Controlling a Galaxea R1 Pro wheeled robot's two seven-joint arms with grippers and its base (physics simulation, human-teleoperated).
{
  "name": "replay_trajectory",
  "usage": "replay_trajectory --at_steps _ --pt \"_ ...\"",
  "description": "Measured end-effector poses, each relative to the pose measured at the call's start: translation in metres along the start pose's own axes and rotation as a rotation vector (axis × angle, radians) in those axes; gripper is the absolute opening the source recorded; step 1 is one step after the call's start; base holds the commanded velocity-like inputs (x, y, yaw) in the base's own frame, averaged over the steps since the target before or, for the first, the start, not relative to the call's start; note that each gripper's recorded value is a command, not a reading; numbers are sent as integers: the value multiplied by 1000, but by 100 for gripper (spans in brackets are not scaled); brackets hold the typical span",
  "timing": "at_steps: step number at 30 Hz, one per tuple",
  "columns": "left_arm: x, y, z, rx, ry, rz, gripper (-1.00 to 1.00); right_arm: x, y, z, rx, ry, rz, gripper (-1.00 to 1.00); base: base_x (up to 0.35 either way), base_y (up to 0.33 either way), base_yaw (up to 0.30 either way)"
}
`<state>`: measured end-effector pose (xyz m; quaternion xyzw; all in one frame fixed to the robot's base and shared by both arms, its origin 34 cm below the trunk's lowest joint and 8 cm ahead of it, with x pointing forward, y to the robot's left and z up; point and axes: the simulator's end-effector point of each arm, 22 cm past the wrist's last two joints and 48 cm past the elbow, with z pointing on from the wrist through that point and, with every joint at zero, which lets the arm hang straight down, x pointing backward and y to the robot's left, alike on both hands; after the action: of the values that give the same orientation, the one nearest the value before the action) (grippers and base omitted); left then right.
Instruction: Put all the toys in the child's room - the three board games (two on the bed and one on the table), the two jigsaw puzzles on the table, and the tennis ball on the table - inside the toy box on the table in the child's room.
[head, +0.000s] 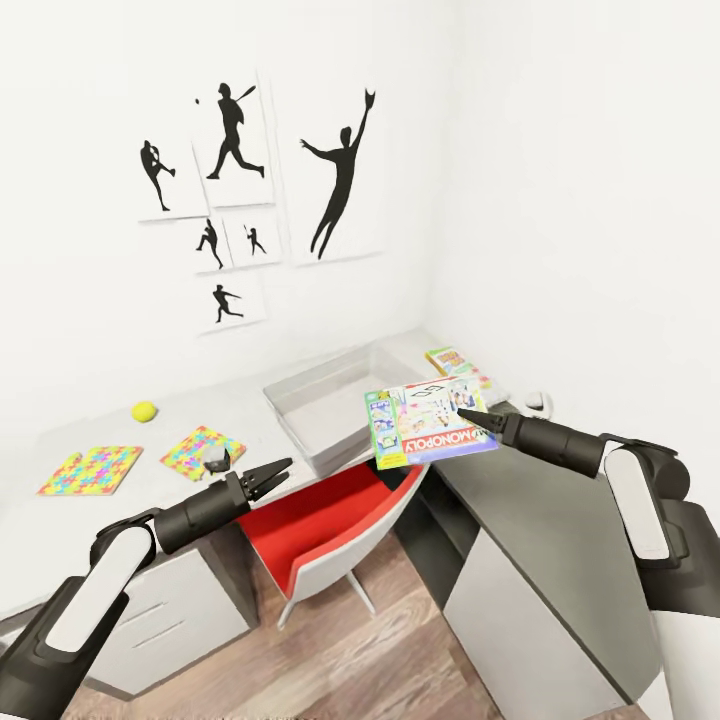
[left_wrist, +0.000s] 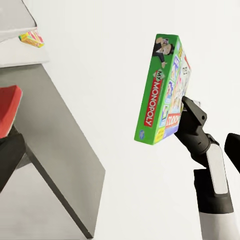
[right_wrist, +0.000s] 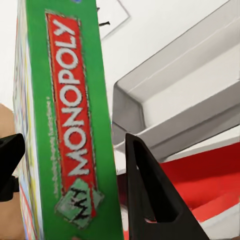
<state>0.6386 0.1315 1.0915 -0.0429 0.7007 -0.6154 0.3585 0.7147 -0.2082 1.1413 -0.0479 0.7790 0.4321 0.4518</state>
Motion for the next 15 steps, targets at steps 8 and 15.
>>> replay_trajectory --at_steps 8,15 --pt "0 0 0 0 0 0 100 0 0 0 1 1 -1 -100 2 -1 293" --pt "0 0 0 -1 0 0 100 1 0 1 1 1 -1 -100 0 -13 295"
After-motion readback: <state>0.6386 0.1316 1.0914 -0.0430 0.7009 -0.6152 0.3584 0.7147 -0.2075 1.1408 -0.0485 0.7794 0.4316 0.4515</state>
